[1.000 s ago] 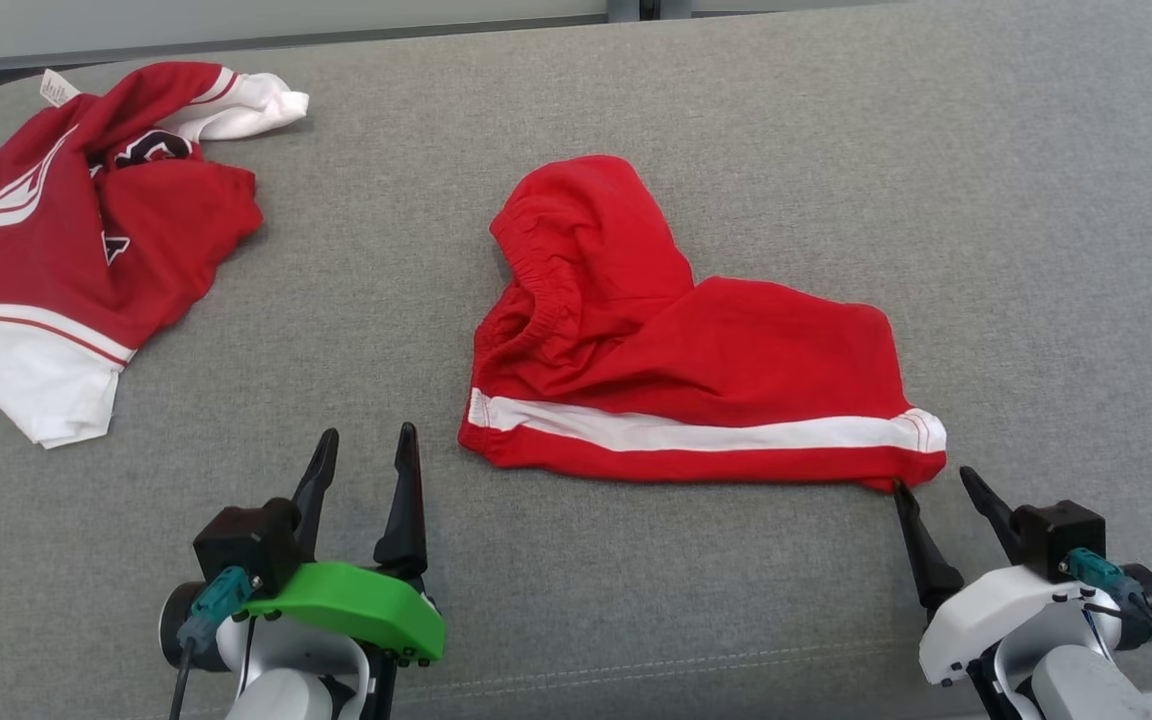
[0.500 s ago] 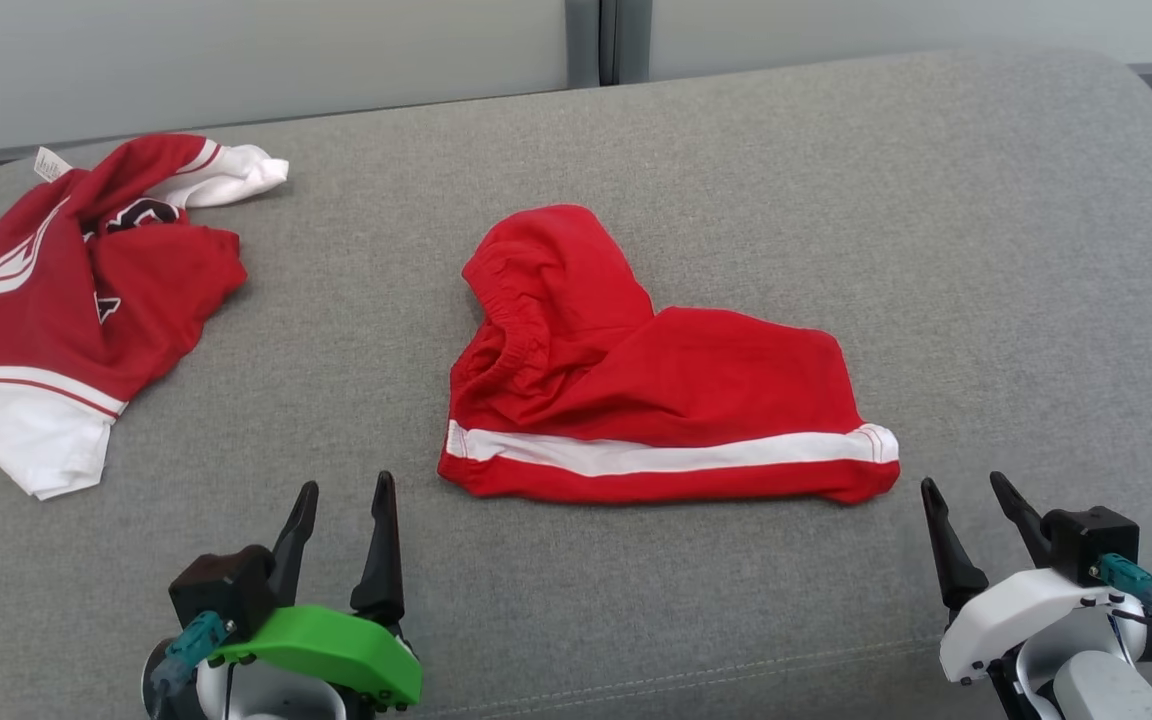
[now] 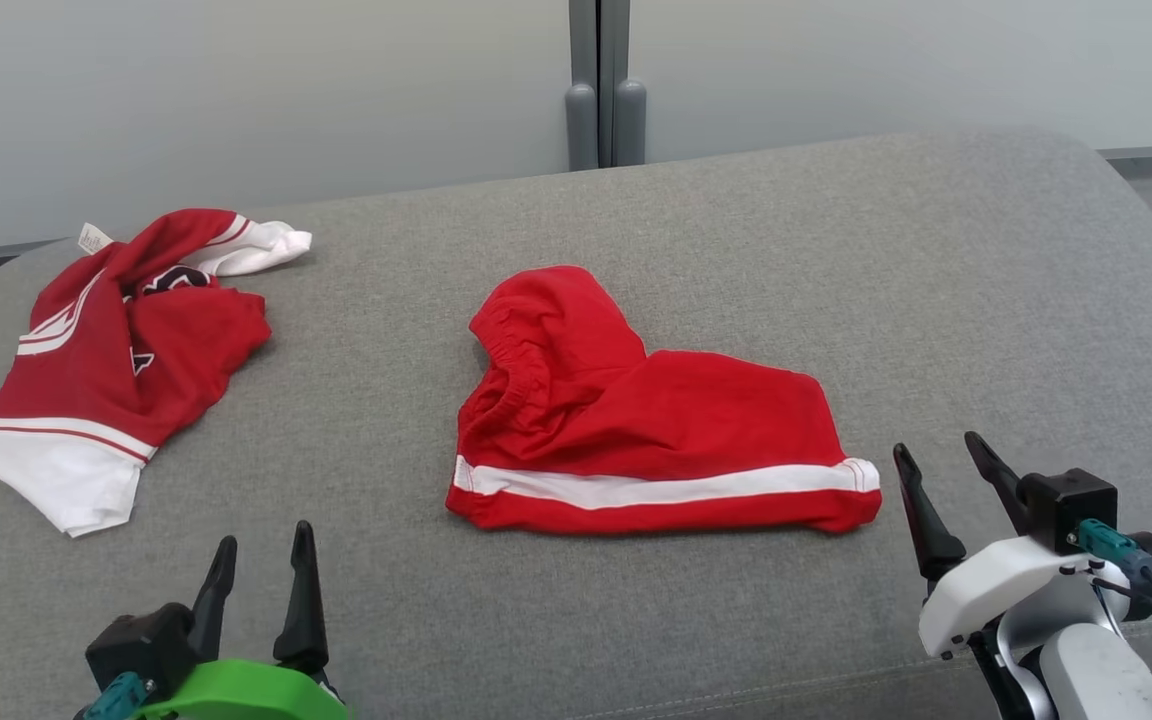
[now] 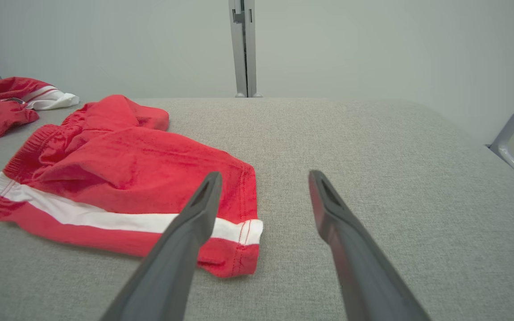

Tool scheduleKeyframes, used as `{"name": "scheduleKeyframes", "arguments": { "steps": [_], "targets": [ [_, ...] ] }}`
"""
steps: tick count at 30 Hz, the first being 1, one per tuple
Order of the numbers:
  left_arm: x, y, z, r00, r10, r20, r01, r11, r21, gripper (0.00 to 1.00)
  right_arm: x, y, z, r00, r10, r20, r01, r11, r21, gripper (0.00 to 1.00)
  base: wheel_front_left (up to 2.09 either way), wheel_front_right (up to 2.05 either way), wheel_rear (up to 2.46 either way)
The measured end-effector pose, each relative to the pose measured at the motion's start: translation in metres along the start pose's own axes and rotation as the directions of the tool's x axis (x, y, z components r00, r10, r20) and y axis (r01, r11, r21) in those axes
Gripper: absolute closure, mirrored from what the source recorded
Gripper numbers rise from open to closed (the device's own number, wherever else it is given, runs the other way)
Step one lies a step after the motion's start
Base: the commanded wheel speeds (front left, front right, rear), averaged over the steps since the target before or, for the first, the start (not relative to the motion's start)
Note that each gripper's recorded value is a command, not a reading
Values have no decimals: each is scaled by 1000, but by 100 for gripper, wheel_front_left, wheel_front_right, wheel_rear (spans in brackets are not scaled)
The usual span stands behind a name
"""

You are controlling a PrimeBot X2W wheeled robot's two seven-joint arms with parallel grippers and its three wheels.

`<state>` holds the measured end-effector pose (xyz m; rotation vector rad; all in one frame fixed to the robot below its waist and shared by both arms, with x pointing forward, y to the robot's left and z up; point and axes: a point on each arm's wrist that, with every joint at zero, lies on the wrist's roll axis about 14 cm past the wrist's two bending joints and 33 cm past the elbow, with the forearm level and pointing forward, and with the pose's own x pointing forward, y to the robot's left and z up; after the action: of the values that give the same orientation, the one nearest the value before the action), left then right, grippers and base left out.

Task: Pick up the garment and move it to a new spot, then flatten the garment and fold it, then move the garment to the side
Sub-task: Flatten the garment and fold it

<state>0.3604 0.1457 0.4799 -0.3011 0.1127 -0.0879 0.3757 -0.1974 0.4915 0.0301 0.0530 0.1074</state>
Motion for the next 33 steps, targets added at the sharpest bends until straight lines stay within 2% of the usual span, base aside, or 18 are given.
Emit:
{"name": "scheduleKeyframes", "arguments": {
  "steps": [6, 15, 33],
  "targets": [
    [-11, 19, 7, 998, 49, 33, -50, 999, 10, 0, 1, 16, 22, 999, 25, 39, -25, 1000, -7, 0, 0, 0, 0],
    [-26, 35, 8, 996, 82, 38, -84, 996, 34, 0, -7, 25, 33, 998, 27, 60, -27, 1000, 3, 0, 0, 0, 0],
    [-34, 31, 10, 997, 68, 29, -70, 996, 61, 0, -15, 31, 38, 998, 33, 61, -34, 999, 3, 0, 0, 0, 0]
  ]
}}
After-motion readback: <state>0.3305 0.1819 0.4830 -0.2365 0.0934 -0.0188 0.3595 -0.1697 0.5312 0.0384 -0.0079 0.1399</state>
